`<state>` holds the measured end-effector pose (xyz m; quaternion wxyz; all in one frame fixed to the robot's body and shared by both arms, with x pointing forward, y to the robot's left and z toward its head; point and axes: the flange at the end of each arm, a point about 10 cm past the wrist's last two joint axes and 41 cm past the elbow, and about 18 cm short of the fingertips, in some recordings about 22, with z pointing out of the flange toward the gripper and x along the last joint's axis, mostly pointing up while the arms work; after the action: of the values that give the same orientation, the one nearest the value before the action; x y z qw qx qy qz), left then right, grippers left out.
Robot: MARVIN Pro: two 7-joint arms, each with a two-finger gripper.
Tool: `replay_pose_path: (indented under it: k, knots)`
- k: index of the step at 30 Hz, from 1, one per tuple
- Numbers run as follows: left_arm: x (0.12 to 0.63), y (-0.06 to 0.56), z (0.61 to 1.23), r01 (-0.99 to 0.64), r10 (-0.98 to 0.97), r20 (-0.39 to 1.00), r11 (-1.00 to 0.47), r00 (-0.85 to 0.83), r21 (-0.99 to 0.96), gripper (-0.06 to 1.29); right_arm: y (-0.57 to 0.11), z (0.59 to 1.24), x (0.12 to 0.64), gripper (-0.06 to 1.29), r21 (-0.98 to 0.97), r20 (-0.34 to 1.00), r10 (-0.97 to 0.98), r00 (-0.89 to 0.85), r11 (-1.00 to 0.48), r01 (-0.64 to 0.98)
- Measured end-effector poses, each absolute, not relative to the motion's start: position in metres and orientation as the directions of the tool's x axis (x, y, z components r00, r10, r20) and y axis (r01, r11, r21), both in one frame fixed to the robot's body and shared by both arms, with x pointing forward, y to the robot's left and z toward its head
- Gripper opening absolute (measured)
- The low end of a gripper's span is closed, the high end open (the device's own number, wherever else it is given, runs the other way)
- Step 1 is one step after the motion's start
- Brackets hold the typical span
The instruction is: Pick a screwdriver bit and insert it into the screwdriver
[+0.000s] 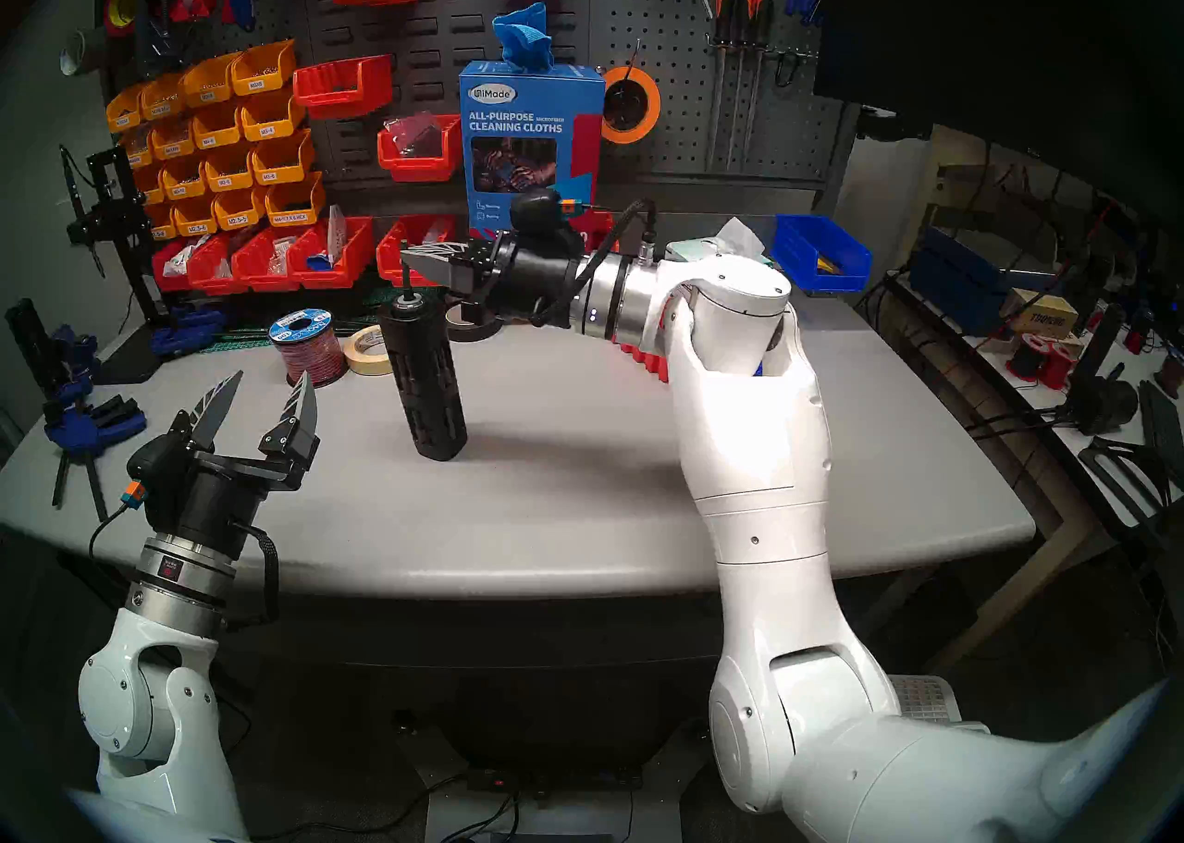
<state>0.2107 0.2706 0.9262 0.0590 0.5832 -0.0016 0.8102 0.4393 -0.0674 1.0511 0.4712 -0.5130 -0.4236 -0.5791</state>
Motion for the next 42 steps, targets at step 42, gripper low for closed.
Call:
replay_pose_path:
  k: [42]
  knots:
    - [0.211,0.271,0.926,-0.098,0.094,0.945,-0.993,-0.313,0.066,1.23,-0.061,1.063,0.439,-0.04,0.038,0.999,-0.001,-0.039,-0.188,0.982]
